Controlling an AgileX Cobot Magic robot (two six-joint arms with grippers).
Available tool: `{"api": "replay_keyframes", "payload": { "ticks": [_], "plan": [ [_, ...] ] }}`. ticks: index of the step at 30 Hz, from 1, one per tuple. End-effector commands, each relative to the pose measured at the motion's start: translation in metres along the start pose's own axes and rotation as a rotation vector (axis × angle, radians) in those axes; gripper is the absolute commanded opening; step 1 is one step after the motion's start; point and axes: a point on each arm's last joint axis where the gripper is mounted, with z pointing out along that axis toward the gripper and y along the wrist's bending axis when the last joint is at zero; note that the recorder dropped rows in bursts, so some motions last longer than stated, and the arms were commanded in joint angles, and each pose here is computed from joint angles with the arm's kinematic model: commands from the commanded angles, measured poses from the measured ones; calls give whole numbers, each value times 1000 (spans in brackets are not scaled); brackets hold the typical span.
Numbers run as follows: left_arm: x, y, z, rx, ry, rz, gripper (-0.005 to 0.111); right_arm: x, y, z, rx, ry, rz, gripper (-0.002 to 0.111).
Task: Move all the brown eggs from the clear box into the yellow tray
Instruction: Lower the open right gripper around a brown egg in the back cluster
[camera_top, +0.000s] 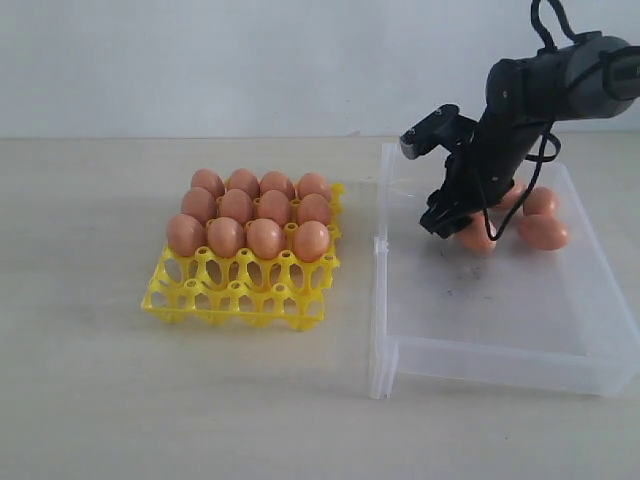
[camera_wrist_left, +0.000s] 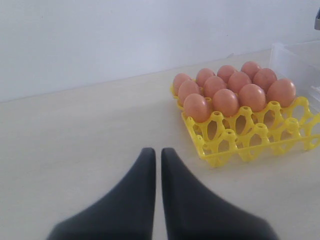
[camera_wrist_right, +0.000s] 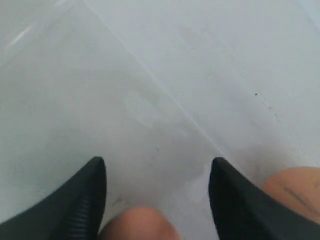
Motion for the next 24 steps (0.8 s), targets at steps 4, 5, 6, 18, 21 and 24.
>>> {"api": "replay_keyframes", "payload": {
  "ticks": [4, 5, 6, 18, 21, 24],
  "plan": [
    [1, 0, 0, 5, -2, 3, 4, 11, 2, 3, -15, 108, -53, 52],
    [1, 0, 0, 5, -2, 3, 4, 11, 2, 3, -16, 110, -45, 56],
    [1, 0, 0, 5, -2, 3, 4, 12, 2, 3, -17, 119, -20, 61],
    [1, 0, 0, 5, -2, 3, 4, 23, 8, 0, -75, 246, 21, 48],
    [1, 0, 0, 5, -2, 3, 4, 24, 8, 0, -76, 255, 41, 24],
    [1, 0, 0, 5, -2, 3, 4, 23, 8, 0, -68, 256, 98, 0]
  ]
}}
